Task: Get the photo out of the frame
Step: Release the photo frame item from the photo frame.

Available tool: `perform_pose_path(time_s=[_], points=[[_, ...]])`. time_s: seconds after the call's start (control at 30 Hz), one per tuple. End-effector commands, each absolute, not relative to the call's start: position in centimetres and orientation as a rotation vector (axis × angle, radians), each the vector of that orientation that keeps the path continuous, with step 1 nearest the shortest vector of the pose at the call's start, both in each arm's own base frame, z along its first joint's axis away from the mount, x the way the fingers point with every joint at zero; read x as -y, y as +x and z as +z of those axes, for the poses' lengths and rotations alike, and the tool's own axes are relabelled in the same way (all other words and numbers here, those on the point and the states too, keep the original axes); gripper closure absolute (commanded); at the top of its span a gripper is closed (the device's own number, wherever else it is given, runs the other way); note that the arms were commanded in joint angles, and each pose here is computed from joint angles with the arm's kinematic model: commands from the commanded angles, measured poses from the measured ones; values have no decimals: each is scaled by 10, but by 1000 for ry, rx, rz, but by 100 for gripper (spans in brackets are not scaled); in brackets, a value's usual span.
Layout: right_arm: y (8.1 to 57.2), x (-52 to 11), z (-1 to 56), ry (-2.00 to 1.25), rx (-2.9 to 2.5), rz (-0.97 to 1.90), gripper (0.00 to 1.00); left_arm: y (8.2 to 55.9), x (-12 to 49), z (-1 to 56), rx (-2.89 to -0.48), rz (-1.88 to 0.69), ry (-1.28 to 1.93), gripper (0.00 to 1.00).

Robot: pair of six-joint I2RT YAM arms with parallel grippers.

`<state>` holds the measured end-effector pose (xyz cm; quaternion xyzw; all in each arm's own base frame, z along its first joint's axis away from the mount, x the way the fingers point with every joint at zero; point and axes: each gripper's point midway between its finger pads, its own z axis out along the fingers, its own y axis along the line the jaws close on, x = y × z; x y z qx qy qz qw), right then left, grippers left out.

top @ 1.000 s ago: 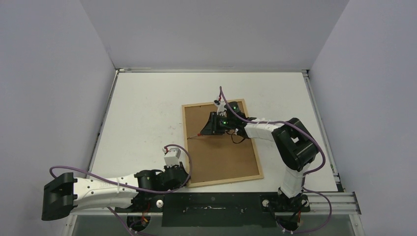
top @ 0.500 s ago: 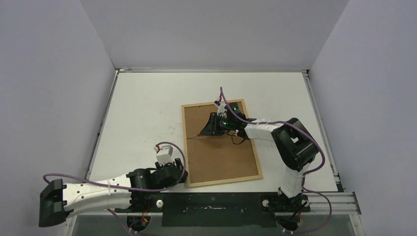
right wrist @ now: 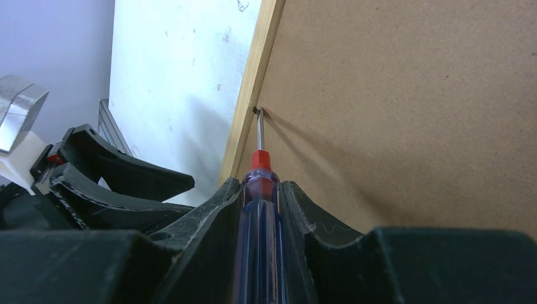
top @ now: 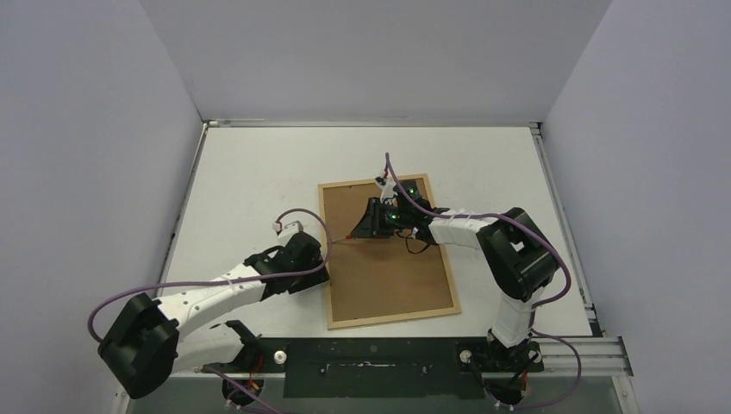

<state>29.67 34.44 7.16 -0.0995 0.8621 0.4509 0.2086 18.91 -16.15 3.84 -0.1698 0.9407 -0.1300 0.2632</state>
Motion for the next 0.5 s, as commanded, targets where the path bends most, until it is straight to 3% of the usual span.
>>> perform_pose_path(time_s=[0.0,0.27,0.47], points=[[299,-339,80,-297,-2376,1191,100,213,198,57,-2531,-479,-380,42],[298,-339,83,-298,-2373,1198,100,212,188,43,-2541,-359,-381,52],[298,-340,86,-303,-2365,1204,100,202,186,32,-2541,-231,-318,51]])
